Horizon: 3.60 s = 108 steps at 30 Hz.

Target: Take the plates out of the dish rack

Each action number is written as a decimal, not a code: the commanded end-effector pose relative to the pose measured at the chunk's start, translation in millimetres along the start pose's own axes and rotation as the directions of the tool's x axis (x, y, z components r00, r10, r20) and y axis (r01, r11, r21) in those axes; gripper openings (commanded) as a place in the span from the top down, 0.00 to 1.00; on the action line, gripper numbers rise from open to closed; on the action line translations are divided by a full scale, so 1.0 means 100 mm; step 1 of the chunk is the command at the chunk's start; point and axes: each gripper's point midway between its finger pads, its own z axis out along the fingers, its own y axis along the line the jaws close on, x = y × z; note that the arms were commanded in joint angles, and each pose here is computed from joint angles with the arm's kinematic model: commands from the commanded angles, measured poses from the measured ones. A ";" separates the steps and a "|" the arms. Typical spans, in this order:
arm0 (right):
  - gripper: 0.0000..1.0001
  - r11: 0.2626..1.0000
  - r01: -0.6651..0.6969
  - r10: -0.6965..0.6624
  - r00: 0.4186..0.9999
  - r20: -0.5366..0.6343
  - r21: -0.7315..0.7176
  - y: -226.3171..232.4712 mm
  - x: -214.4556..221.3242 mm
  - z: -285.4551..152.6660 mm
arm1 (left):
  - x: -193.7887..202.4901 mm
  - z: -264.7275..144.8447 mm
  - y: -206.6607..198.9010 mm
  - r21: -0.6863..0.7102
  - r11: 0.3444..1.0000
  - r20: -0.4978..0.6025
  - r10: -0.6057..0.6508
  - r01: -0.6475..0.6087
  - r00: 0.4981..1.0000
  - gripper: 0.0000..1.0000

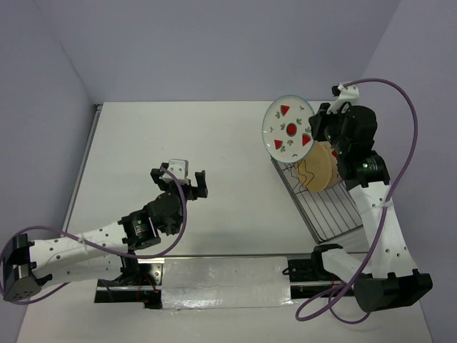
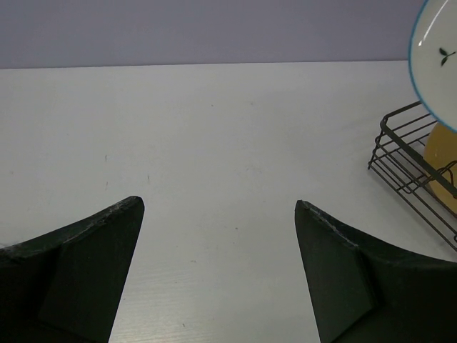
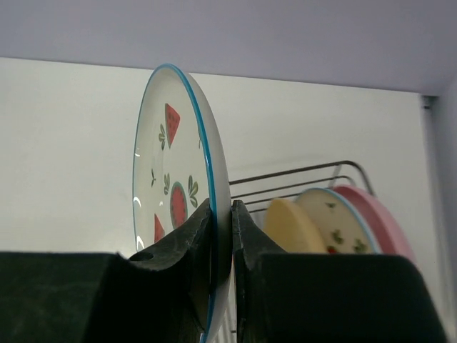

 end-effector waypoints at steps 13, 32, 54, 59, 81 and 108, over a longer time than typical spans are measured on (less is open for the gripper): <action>1.00 0.867 -0.215 0.158 0.974 -0.163 -0.449 1.51 0.72 0.20 | -0.19 -0.03 0.09 -0.033 0.997 0.055 -0.075 0.077 0.996 0.01; 1.00 0.810 -0.383 0.194 0.889 -0.414 -0.444 1.90 2.15 0.38 | -0.14 0.00 0.04 -0.035 0.998 0.047 -0.052 0.054 0.998 0.01; 0.74 0.937 -0.273 0.115 0.828 -0.549 -0.216 1.58 2.99 0.79 | -0.12 0.01 0.03 -0.034 0.998 0.043 -0.047 0.049 0.998 0.01; 0.68 0.953 -0.243 0.104 0.823 -0.559 -0.181 1.51 3.05 0.82 | -0.12 0.01 0.03 -0.034 0.998 0.044 -0.048 0.050 0.998 0.01; 0.57 0.986 -0.138 0.059 0.819 -0.570 -0.095 1.29 3.08 0.84 | -0.11 0.02 0.01 -0.027 0.999 0.041 -0.045 0.046 0.998 0.01; 0.47 0.874 0.173 -0.054 0.963 -0.262 0.455 -0.39 1.01 0.08 | -0.19 -0.05 -0.04 0.059 0.994 0.055 -0.092 0.089 0.994 0.01</action>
